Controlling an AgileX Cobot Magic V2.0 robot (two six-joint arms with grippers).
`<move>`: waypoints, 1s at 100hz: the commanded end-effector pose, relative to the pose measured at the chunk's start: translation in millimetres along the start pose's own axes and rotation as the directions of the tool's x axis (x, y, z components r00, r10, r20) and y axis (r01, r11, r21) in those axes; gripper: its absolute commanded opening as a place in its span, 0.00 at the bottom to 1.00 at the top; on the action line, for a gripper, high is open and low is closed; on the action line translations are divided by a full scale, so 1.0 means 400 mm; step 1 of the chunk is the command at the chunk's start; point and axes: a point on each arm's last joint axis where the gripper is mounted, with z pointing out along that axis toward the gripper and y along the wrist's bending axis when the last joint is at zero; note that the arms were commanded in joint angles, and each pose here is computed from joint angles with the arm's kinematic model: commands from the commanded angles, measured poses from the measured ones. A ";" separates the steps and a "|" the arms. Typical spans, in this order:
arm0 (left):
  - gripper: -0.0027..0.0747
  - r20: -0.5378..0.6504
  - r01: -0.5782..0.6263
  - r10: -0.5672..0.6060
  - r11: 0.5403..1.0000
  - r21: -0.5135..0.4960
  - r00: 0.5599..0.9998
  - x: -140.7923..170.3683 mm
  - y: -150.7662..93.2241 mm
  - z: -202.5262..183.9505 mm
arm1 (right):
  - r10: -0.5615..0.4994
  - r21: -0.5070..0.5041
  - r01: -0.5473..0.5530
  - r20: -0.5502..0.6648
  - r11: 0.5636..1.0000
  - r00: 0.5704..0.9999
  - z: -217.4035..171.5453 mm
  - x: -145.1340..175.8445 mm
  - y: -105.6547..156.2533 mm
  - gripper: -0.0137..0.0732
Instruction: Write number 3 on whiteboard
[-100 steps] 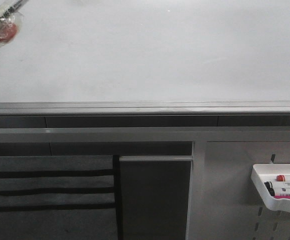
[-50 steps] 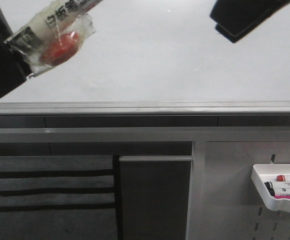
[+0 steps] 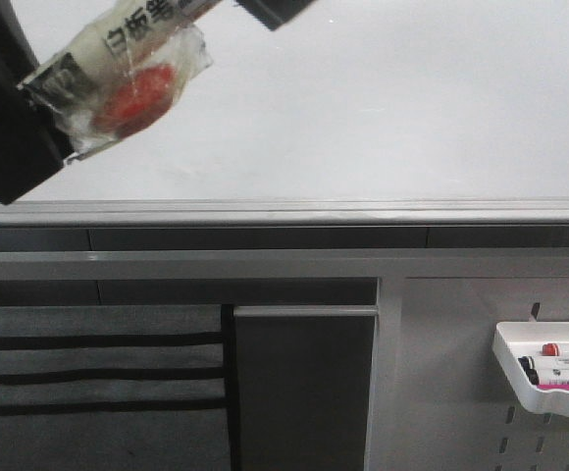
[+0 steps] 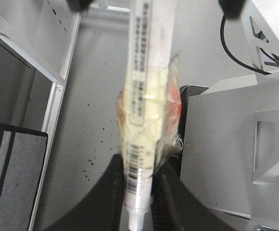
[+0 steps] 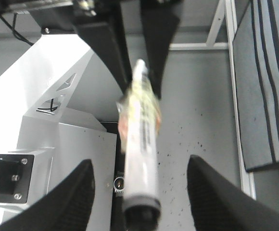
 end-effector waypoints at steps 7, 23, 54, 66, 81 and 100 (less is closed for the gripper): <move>0.01 0.099 -0.010 0.014 0.999 -0.041 0.995 -0.031 -0.004 -0.032 | -0.067 0.043 0.063 0.093 0.997 0.993 -0.003 -0.052 0.009 0.59; 0.01 0.102 -0.010 0.014 0.999 -0.044 0.995 -0.032 -0.004 -0.032 | -0.073 0.051 0.069 0.090 0.996 0.993 0.008 -0.055 0.005 0.59; 0.01 0.102 -0.010 0.014 0.999 -0.044 0.995 -0.032 -0.004 -0.032 | -0.076 0.070 0.069 0.094 0.995 0.993 0.008 -0.056 0.001 0.43; 0.01 0.102 -0.010 0.014 0.999 -0.044 0.995 -0.032 -0.004 -0.032 | -0.077 0.071 0.070 0.093 0.995 0.993 0.008 -0.056 0.001 0.39; 0.01 0.102 -0.010 0.014 0.999 -0.044 0.995 -0.032 -0.004 -0.032 | -0.077 0.069 0.071 0.092 0.995 0.993 0.008 -0.056 0.001 0.29; 0.01 0.102 -0.010 0.014 0.999 -0.044 0.995 -0.032 -0.004 -0.032 | -0.077 0.061 0.071 0.088 0.996 0.993 0.008 -0.055 0.003 0.18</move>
